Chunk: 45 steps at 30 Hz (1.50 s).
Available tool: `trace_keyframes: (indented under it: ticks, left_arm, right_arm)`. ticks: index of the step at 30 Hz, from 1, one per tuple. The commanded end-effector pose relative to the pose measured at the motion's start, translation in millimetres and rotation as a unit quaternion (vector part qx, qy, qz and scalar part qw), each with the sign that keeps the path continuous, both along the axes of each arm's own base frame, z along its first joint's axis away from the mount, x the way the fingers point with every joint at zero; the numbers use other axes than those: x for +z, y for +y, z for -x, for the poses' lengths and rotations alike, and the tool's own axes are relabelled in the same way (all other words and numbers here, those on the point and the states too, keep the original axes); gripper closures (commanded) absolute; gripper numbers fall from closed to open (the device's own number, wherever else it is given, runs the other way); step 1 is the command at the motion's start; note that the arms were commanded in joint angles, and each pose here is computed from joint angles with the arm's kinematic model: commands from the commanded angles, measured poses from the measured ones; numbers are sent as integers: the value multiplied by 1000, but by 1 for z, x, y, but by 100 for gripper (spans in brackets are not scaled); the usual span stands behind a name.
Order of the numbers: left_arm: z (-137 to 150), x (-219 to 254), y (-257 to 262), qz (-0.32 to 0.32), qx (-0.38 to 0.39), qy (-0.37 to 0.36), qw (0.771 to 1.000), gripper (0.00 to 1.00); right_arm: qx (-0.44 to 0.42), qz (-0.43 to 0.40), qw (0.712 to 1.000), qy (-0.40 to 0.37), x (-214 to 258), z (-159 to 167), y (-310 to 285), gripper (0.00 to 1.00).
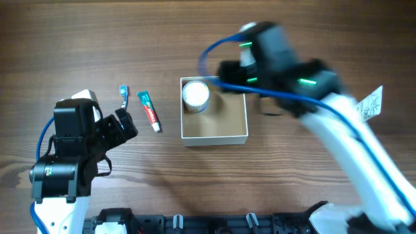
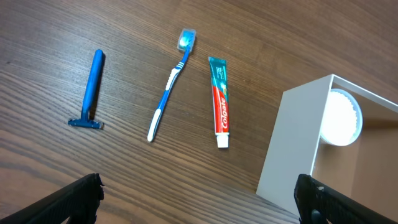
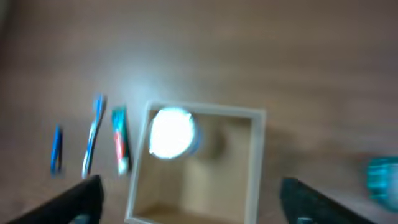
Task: Pack container
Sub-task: 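Move the right gripper to the Listerine bottle and grasp its neck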
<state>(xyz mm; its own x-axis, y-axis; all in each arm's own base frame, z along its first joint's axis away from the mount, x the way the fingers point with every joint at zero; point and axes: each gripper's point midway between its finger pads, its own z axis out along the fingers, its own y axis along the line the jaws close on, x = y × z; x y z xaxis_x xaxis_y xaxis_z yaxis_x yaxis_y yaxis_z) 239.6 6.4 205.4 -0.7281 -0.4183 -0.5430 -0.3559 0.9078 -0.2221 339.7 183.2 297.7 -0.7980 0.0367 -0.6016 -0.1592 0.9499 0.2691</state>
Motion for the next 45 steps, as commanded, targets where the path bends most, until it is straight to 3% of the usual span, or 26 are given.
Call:
trace_keyframes:
  ticks: [1,5,10,24,32,36,40,45]
  left_arm:
    - [-3,8,-3,10,1,-12,1000,0]
    - [-3,8,-3,10,1,-11,1000,0]
    - [-5,3,-3,10,1,-1,1000,0]
    - [-10,-11,-3,10,1,30,1000,0]
    - [-10,-11,-3,10,1,30,1000,0]
    - [-10,-11,-3,10,1,30,1000,0]
    - [-10,-11,-3,10,1,30,1000,0]
    - [-10,-11,-3,10,1,30,999,0]
  right_arm:
    - [-102,12,995,-16,15,-15,-82,1]
    - [-198,39,978,51,-17,-21,-157,0]
    - [-212,81,963,145,-69,-23,-205,0]
    - [-172,120,924,320,-185,-22,-208,0]
    - [-151,128,913,357,-215,-8,-206,1]
    - [-152,128,915,352,-215,-11,-207,10]
    - [-154,127,916,347,-215,-13,-207,30]
    - [-154,127,916,347,-215,-13,-207,44]
